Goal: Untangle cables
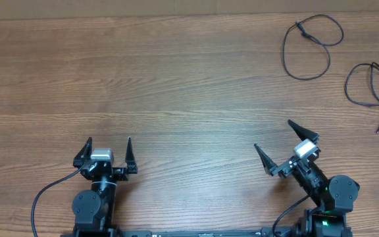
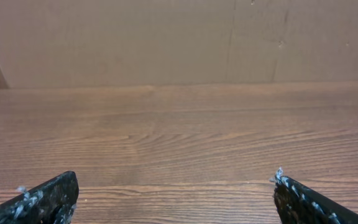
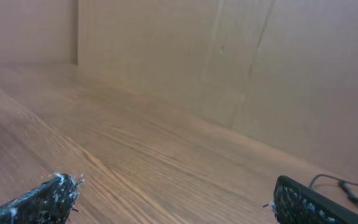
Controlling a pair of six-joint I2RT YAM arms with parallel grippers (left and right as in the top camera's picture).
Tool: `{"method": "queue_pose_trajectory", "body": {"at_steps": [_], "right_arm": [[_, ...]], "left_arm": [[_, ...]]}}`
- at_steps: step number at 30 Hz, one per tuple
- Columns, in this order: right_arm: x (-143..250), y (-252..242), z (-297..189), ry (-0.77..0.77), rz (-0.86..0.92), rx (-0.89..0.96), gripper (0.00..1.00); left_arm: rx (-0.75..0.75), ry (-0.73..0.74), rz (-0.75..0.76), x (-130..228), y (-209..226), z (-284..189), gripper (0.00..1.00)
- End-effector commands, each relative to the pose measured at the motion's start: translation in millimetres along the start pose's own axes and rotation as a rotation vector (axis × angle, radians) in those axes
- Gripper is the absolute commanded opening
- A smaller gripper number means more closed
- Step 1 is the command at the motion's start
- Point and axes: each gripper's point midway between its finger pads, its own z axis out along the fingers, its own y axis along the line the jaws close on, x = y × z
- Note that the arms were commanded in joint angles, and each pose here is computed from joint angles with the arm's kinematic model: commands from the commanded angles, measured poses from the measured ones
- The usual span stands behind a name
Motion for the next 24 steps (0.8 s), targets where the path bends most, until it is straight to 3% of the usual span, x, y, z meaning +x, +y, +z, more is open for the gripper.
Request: {"method": "queue_pose_trajectory", "body": {"at_steps": [1, 24], "right_arm": [[0.0, -2.5, -1.1, -0.006, -0.007, 0.027, 1.00], [33.1, -7.7, -4.6, 0.135, 0.101, 0.151, 1.00]], "left_arm": [[0.010, -0.008, -0.010, -0.7, -1.8, -0.4, 1.00], [0.010, -0.008, -0.010, -0.7, -1.8, -0.4, 1.00]]}}
